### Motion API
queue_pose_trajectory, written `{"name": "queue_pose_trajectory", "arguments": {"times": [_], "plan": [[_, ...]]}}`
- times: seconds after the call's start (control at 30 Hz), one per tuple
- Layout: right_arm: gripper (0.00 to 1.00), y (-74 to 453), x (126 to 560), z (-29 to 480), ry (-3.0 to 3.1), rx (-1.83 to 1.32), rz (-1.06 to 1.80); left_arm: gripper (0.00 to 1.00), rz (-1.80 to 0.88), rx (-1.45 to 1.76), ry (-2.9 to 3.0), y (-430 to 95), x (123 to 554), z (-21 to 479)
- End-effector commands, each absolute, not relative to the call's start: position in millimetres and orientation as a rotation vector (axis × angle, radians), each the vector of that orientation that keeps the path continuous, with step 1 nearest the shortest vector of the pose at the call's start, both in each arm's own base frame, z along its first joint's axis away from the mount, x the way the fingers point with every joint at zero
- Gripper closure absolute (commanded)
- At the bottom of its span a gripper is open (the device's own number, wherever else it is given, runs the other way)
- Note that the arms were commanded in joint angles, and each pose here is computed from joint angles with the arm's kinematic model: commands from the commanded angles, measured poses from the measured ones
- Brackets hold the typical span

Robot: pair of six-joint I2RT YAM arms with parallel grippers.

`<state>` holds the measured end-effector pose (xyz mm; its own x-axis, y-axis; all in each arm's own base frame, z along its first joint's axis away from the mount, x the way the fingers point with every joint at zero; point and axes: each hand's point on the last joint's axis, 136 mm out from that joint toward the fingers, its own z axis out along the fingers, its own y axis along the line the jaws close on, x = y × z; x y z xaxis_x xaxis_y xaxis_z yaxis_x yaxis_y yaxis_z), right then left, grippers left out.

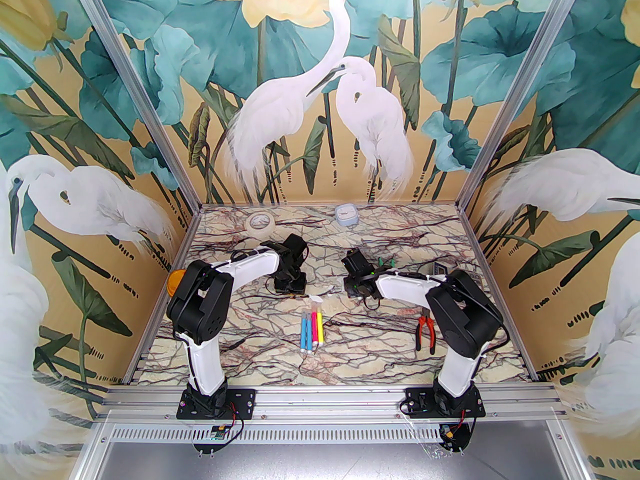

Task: Open the pen caps

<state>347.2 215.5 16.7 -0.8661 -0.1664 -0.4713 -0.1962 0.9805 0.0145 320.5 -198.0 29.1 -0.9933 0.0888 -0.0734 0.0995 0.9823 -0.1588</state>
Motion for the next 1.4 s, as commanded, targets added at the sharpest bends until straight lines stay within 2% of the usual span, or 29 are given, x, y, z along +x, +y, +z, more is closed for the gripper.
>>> {"name": "queue_pose_trajectory", "arguments": {"times": [0.0, 0.33, 0.53, 0.73, 0.87, 1.2, 1.37], "plan": [[0.88, 206.0, 351.1, 14.9, 2.651, -0.231, 0.005, 0.96, -0.175, 0.16, 3.061, -194.1, 325.0, 27.6], [0.74, 200.7, 350.4, 19.7, 2.648, -0.217, -0.028, 0.84, -0.155, 0.163, 3.068, -194.7, 326.5, 25.4], [0.71, 200.6, 350.4, 24.8, 2.644, -0.214, -0.024, 0.79, -0.161, 0.166, 3.068, -195.0, 325.0, 25.6], [0.65, 204.5, 348.5, 48.2, 2.608, -0.24, 0.021, 0.67, -0.202, 0.171, 3.037, -197.9, 326.3, 33.4], [0.62, 203.9, 346.2, 63.7, 2.592, -0.256, 0.03, 0.63, -0.232, 0.177, 3.002, -200.3, 329.3, 43.2], [0.58, 245.6, 309.1, 81.0, 2.597, -0.393, 0.186, 0.55, -0.472, 0.124, 2.835, -212.9, 350.4, 80.7], [0.57, 279.4, 273.8, 73.8, 2.637, -0.506, 0.28, 0.44, -0.594, 0.032, 2.715, -201.8, 364.1, 94.9]]}}
